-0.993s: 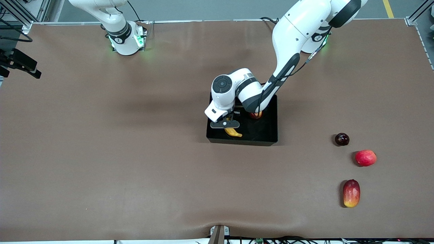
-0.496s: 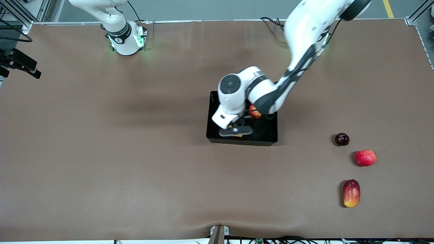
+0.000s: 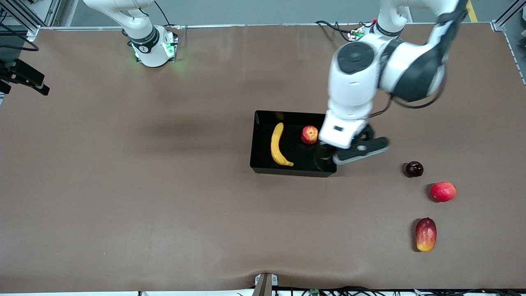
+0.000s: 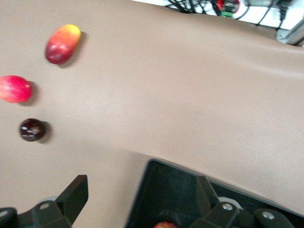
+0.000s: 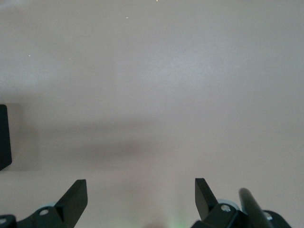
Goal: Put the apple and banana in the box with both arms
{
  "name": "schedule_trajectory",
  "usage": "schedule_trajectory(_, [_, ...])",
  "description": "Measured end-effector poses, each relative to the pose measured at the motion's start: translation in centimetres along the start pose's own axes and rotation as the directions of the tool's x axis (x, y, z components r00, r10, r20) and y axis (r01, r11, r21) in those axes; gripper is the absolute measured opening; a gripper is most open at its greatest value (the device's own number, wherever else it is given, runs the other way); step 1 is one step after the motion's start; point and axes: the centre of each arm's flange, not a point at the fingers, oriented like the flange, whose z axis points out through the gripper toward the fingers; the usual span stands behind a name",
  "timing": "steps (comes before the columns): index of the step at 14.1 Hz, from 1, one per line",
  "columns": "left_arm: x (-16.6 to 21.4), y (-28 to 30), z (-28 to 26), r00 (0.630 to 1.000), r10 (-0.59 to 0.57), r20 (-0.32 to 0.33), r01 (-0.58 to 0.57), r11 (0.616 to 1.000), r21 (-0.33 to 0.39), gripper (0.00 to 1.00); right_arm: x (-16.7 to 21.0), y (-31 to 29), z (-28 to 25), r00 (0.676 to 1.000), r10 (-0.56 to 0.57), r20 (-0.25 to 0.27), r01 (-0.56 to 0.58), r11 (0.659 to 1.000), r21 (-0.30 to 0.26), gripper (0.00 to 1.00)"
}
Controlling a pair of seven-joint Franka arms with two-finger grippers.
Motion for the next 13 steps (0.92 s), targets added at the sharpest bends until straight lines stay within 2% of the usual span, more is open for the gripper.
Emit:
schedule_trajectory(3, [3.0, -4.2, -2.0, 0.999, -0.046, -0.006, 0.046, 0.999, 0.017, 1.0, 0.0, 0.0, 0.0, 1.0, 0.0, 0.0, 0.0, 1.0, 0.0, 1.0])
schedule_trajectory(6, [5.7, -9.5, -4.4, 0.999, -0.04, 0.009, 0.04, 0.999, -0.006, 1.0, 0.0, 0.0, 0.0, 1.0, -0.001, -0.002, 0.001, 1.0, 0.0, 1.0])
schedule_trajectory(10, [7.5, -16.4, -7.1, 0.995, 0.084, 0.054, -0.081, 0.995, -0.064, 1.0, 0.0, -0.3, -0.1, 1.0, -0.005, -0.005, 0.005, 1.0, 0.0, 1.0])
schedule_trajectory(13, [7.5, -21.8, -7.8, 0.976, 0.2, 0.081, -0.193, 0.977, -0.086, 1.0, 0.1, -0.8, -0.1, 1.0, -0.014, -0.008, 0.014, 1.0, 0.002, 1.0])
